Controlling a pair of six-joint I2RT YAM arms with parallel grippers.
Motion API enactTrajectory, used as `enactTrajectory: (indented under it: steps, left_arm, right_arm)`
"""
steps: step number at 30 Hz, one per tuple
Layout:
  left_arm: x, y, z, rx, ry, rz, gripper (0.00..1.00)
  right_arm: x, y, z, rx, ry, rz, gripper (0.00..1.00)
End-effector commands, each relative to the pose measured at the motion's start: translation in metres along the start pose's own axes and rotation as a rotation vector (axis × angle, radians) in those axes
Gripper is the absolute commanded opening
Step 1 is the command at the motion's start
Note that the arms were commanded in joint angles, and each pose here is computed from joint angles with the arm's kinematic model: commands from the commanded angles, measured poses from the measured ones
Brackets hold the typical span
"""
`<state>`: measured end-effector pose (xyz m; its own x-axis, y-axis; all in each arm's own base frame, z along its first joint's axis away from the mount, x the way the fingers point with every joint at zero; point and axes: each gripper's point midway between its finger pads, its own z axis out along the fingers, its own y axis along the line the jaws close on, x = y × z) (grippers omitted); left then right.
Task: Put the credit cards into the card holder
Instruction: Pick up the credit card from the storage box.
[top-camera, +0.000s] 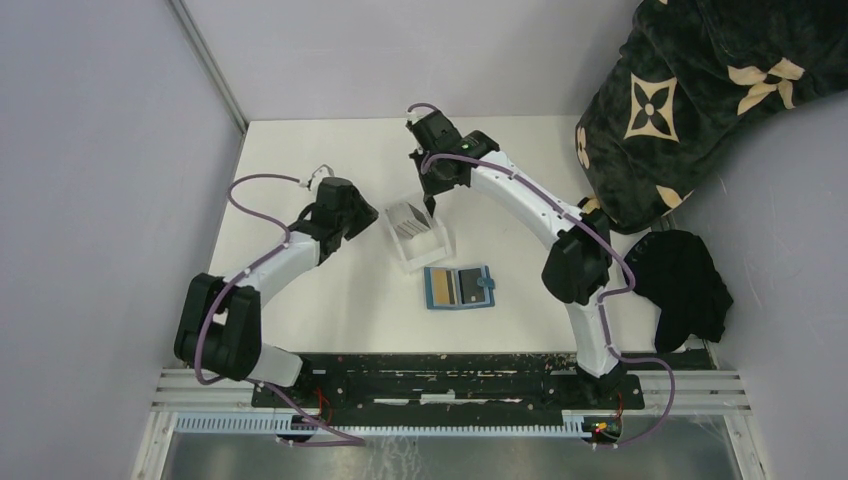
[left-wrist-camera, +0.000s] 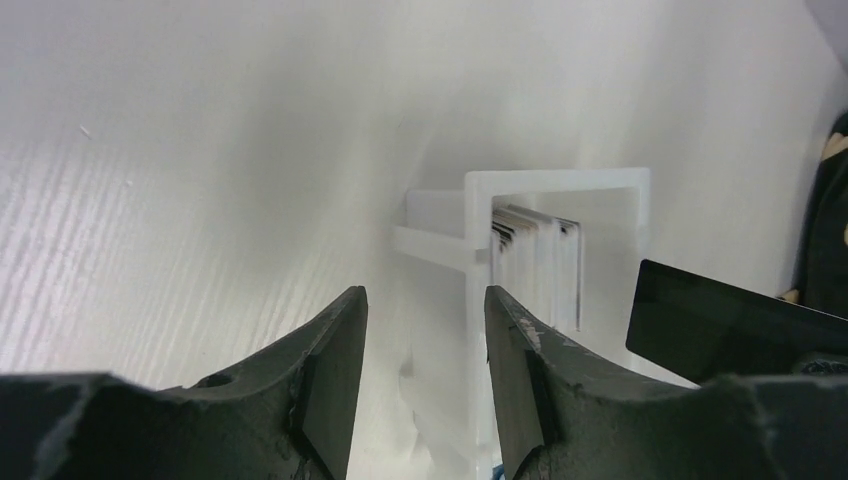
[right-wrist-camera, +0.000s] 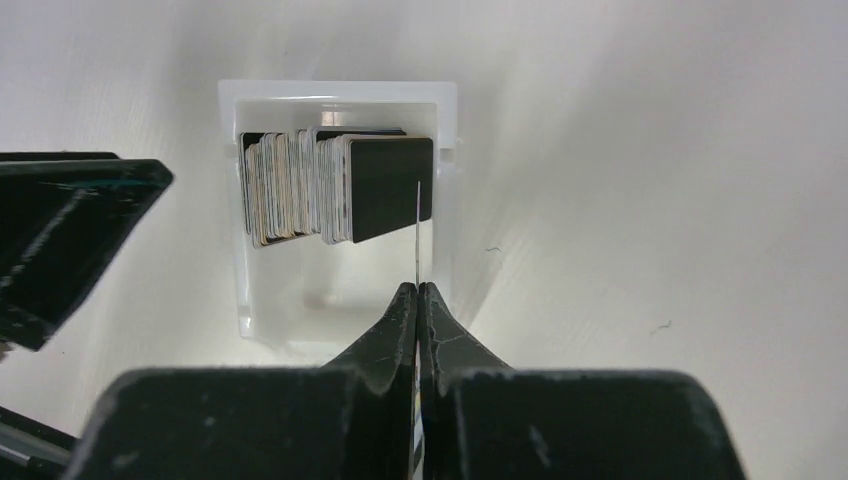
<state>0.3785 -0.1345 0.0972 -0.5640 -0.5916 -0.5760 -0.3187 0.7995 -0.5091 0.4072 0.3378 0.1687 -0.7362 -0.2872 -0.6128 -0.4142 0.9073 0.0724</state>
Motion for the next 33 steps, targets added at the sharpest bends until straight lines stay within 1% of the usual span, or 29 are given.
enactTrajectory:
  steps: [1, 3, 6, 9, 12, 14, 17, 21, 25, 30, 33]
  left_arm:
    - [-0.033, -0.011, -0.032, 0.038, -0.124, 0.076, 0.55]
    - [-0.036, -0.021, -0.044, 0.108, -0.138, 0.109, 0.56]
    - [-0.028, -0.053, -0.065, 0.318, -0.109, 0.171, 0.58]
    - [-0.012, -0.082, -0.085, 0.520, -0.035, 0.228, 0.58]
    - [0.008, -0.105, -0.106, 0.706, 0.063, 0.276, 0.59]
    - [0.019, -0.115, -0.122, 0.814, 0.116, 0.299, 0.59]
    - [0.033, -0.123, -0.143, 0.931, 0.180, 0.324, 0.59]
    - [0.051, -0.124, -0.164, 1.039, 0.280, 0.343, 0.59]
    - [0.068, -0.119, -0.182, 1.110, 0.367, 0.346, 0.59]
    - [0.085, -0.110, -0.196, 1.157, 0.444, 0.348, 0.59]
    - [0.090, -0.106, -0.200, 1.166, 0.461, 0.349, 0.59]
  right_arm:
    - [-0.021, -0.017, -0.053, 0.069, -0.112, -0.035, 0.01]
    - [-0.016, -0.018, -0.067, 0.055, -0.119, -0.039, 0.01]
    - [-0.001, -0.012, -0.090, -0.024, -0.115, -0.039, 0.01]
    - [0.016, 0.003, -0.116, -0.154, -0.105, -0.039, 0.01]
    - [0.042, 0.013, -0.132, -0.248, -0.069, -0.028, 0.01]
    - [0.056, 0.020, -0.142, -0.315, -0.054, -0.017, 0.01]
    - [0.073, 0.034, -0.157, -0.424, -0.034, 0.017, 0.01]
    - [0.093, 0.048, -0.172, -0.540, -0.005, 0.062, 0.01]
    - [0.101, 0.056, -0.179, -0.627, 0.014, 0.109, 0.01]
    - [0.101, 0.060, -0.180, -0.705, 0.033, 0.173, 0.01]
    - [0.099, 0.062, -0.181, -0.741, 0.036, 0.198, 0.01]
